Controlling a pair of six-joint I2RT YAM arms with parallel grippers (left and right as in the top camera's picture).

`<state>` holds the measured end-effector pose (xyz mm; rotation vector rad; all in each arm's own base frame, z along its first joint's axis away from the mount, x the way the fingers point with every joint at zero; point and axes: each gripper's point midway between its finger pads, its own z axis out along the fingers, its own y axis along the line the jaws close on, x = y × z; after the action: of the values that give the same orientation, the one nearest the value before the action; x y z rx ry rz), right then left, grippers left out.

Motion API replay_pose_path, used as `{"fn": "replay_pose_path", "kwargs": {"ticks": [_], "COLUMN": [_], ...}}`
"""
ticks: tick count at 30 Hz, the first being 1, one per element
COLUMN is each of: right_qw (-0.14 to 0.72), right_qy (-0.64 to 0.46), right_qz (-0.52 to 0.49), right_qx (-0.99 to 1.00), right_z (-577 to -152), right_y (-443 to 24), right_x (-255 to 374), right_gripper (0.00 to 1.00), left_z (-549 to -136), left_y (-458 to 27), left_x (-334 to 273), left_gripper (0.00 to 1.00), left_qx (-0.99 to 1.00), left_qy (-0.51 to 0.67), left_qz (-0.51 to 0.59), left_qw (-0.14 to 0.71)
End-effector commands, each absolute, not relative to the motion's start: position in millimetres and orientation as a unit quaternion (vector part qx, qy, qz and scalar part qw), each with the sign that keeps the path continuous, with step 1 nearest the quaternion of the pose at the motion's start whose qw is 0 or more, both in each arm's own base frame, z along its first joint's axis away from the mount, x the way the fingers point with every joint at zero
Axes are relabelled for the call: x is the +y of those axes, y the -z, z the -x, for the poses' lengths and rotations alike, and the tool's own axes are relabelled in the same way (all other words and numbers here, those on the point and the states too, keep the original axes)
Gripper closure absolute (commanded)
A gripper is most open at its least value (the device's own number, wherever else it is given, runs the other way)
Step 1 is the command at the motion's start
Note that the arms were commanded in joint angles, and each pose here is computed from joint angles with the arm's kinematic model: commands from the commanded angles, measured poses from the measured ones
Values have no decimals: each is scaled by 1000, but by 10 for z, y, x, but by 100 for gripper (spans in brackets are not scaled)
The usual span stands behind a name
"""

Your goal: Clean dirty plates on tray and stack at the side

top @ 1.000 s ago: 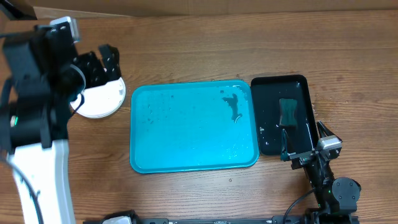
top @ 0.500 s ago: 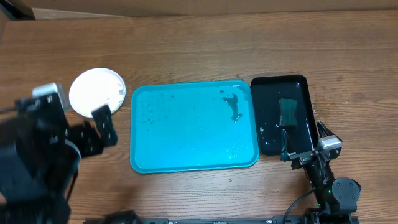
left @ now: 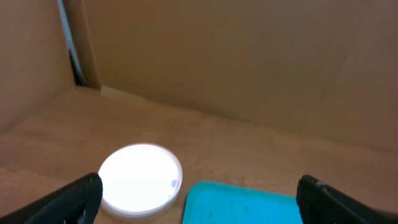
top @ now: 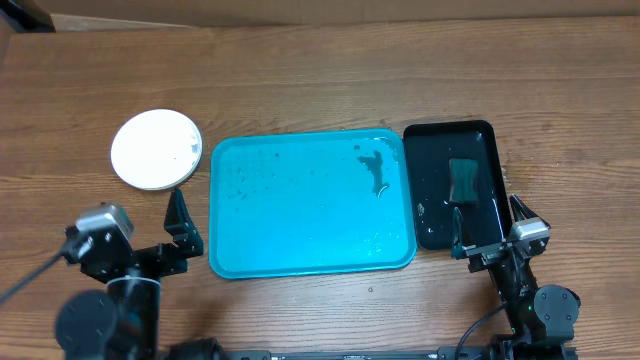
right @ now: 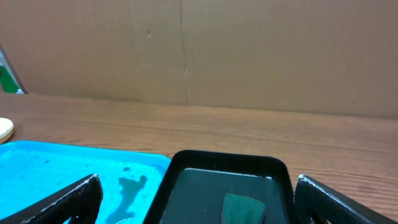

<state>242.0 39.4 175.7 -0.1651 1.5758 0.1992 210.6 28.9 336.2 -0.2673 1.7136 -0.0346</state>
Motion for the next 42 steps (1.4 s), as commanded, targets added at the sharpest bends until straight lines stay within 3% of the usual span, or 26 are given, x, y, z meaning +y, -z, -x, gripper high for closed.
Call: {"fn": "replay_pose_path", "kwargs": {"ticks": [1,9,14,29,36,42], "right_qw": [700,700,700,700,700,700], "right_qy": [-86,-86,-86,-86,-86,-86], "right_qz": [73,73,73,73,73,73], "right_qx": [705,705,705,705,705,705], "right_z": [-2422,-2422,-2422,-2422,-2422,-2422], "right_y": [-1742,-1742,-1742,-1742,-1742,-1742], "right_x": [380,380,380,380,379,380], "right_gripper": [0,0,0,0,0,0], "left_z": [-2147,-2143,-2126,-2426,-2448,-2456], "left_y": [-3179,-3197,-3083,-2156,-1544,-1561], "left_x": [302,301,290,195,236,147], "left_gripper": [0,0,0,0,0,0], "left_qx": [708,581,550,633,723,731], "left_qy": [34,69,73,90,57,6], "left_qz": [132,130,123,125,139,57], "left_qw": [693,801,823,759,675,680]}}
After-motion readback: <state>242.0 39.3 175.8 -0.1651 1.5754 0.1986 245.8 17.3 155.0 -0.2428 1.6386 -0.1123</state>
